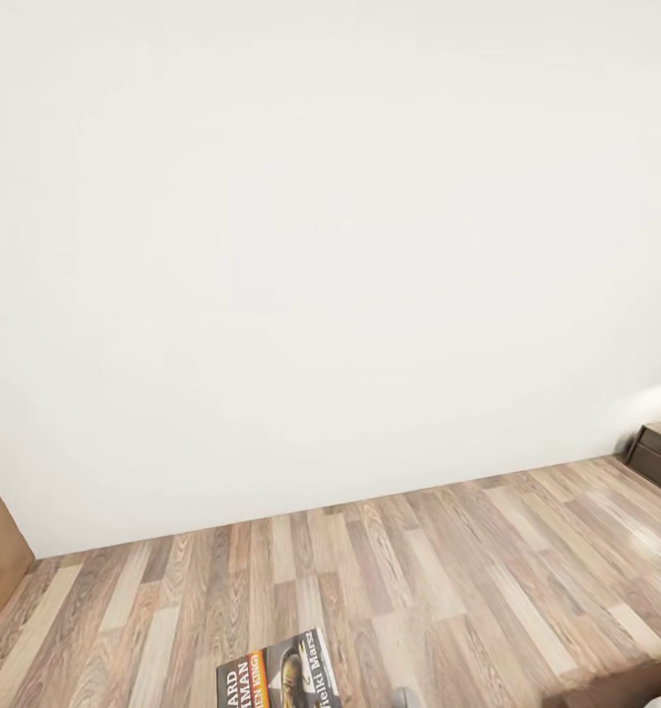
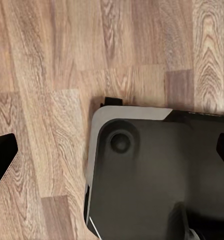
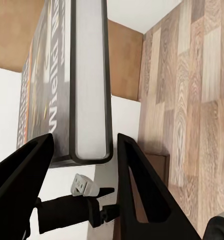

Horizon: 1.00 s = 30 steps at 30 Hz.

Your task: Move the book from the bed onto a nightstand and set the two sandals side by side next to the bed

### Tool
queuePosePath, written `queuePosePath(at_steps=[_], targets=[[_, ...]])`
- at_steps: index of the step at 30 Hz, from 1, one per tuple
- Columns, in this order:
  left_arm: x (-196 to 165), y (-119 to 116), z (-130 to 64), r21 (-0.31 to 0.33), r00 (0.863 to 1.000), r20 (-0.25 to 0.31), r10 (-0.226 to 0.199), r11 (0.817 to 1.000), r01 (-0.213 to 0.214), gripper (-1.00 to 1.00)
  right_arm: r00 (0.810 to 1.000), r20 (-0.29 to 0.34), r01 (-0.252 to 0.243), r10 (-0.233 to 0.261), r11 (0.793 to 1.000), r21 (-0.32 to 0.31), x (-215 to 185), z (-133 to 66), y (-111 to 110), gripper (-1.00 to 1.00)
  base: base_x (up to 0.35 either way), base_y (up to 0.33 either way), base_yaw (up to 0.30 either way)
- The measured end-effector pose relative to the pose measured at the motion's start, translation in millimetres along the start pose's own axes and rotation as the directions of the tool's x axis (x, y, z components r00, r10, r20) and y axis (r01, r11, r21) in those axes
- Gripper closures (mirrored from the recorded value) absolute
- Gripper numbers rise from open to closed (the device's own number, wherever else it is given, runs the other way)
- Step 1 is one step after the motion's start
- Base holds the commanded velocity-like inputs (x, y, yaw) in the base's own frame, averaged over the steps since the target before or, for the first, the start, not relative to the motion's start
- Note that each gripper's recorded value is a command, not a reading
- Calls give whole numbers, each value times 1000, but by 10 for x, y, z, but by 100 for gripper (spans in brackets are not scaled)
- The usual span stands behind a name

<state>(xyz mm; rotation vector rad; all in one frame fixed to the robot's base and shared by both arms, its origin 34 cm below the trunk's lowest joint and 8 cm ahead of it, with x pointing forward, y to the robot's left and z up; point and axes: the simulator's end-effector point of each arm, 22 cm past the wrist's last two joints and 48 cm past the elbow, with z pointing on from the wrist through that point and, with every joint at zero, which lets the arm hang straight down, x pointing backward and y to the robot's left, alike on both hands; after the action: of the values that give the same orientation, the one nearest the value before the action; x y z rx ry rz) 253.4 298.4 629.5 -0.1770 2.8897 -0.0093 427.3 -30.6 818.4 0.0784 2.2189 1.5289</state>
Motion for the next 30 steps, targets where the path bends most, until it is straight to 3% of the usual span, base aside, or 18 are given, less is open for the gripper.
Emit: queuePosePath(at_steps=[15, 30], targets=[[0, 1, 0, 0, 1000, 1, 0, 1000, 0, -100, 1000, 0, -1, 1, 1000, 0, 0, 0, 0, 100, 323, 116, -155], [-1, 0, 0, 0, 1000, 1, 0, 1000, 0, -100, 1000, 0, 0, 0, 1000, 0, 1, -1, -1, 100, 323, 133, -63]])
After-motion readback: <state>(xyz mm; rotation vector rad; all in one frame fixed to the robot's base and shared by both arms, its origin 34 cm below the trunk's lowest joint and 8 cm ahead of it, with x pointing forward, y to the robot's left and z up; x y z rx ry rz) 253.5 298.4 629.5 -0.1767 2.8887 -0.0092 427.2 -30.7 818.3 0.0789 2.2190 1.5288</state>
